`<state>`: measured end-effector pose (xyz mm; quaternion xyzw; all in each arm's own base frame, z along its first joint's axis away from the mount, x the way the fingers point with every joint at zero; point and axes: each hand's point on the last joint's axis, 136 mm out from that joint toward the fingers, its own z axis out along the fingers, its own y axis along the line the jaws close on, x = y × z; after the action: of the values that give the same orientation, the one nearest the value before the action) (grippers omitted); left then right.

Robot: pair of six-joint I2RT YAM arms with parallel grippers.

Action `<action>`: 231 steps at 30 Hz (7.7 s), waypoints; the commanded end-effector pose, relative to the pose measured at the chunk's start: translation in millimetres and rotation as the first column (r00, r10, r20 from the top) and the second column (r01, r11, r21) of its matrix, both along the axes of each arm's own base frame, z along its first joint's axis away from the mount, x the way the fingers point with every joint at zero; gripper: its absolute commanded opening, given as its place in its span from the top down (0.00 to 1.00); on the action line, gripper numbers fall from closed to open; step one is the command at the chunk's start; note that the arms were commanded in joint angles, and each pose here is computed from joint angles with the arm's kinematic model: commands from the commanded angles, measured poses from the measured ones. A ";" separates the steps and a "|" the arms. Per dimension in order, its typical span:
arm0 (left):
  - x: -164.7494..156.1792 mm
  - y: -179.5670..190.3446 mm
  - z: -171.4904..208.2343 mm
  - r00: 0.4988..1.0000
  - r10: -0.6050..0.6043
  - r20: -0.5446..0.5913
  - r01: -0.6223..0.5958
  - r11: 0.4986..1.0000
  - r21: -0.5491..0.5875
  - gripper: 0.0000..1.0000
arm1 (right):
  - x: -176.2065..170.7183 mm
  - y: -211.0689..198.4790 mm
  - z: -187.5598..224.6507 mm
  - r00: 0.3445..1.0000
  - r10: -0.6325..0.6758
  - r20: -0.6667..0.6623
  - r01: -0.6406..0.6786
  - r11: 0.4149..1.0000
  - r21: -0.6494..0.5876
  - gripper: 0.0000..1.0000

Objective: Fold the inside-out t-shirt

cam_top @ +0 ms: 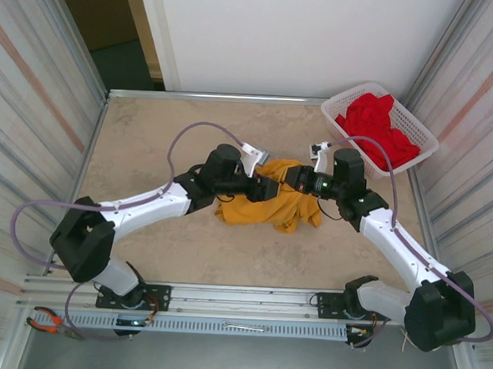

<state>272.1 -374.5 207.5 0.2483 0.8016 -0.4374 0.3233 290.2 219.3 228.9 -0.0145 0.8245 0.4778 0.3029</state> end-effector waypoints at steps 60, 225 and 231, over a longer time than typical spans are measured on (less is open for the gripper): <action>55.2 82.8 82.7 0.976 0.015 -0.217 -0.104 0.909 -0.405 1.00 | -54.6 7.3 98.5 0.923 0.173 0.344 -0.185 0.983 0.001 1.00; -15.7 60.6 181.9 0.916 -0.379 0.130 0.387 0.752 -0.533 1.00 | 47.9 -45.5 13.5 0.980 -0.195 0.049 0.200 0.964 -0.174 1.00; 12.9 70.4 145.4 0.966 -0.257 0.037 0.239 0.823 -0.515 1.00 | 28.9 -37.4 79.9 0.980 -0.140 0.141 0.149 0.987 -0.061 1.00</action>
<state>282.2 -311.3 354.5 0.2519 0.6241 -0.6821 0.2861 328.9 178.1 250.3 0.0207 0.8537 0.3837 0.3516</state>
